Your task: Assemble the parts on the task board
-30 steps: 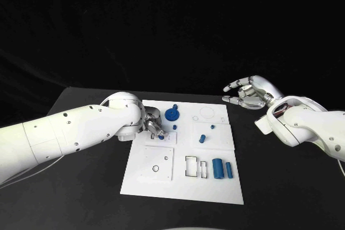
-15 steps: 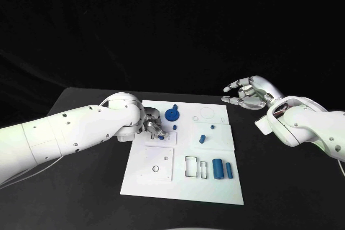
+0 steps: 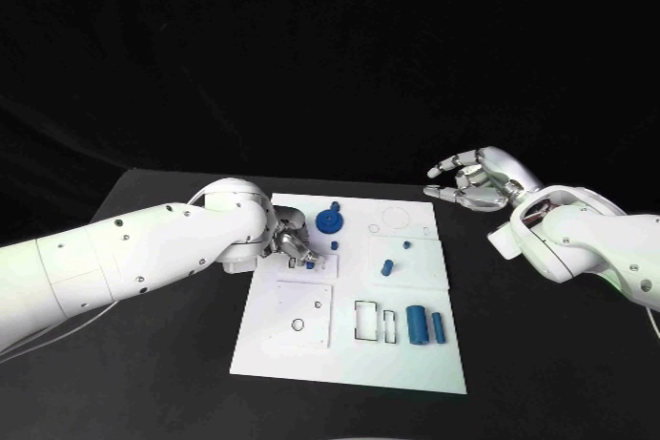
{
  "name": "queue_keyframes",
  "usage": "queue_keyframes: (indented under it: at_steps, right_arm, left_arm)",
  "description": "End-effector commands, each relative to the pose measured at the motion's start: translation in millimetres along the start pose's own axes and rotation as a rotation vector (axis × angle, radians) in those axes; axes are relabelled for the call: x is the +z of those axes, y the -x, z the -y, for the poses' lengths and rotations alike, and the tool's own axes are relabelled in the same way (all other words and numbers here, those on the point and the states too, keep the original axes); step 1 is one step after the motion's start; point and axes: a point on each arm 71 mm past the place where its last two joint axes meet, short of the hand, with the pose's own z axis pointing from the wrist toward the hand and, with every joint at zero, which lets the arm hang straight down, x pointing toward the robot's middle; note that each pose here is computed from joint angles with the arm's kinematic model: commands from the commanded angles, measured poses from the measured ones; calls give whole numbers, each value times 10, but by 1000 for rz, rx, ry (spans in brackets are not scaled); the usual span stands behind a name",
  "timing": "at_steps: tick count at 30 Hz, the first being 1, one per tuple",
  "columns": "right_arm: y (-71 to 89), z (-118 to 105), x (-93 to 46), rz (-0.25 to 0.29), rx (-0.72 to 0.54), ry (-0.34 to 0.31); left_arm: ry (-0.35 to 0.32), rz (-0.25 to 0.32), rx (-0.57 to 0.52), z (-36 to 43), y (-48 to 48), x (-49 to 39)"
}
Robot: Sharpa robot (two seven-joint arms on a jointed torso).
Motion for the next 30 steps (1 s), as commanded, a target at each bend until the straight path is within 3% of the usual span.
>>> queue_keyframes:
  at_steps: [1,9,16,23,30]
  right_arm:
    - [-13,-2,2,-11,-6,4]
    - [-16,2,2,-12,-6,3]
    - [-14,10,-1,-11,-6,1]
    - [-7,20,-3,-9,-7,-2]
    - [-4,27,-6,-8,-8,-5]
  left_arm:
    - [-17,-1,-28,29,3,-11]
    - [-31,14,-59,33,59,-57]
    - [-33,44,-84,-43,202,-166]
    - [-16,96,-126,-204,439,-281]
    - [30,135,-186,-431,627,-252]
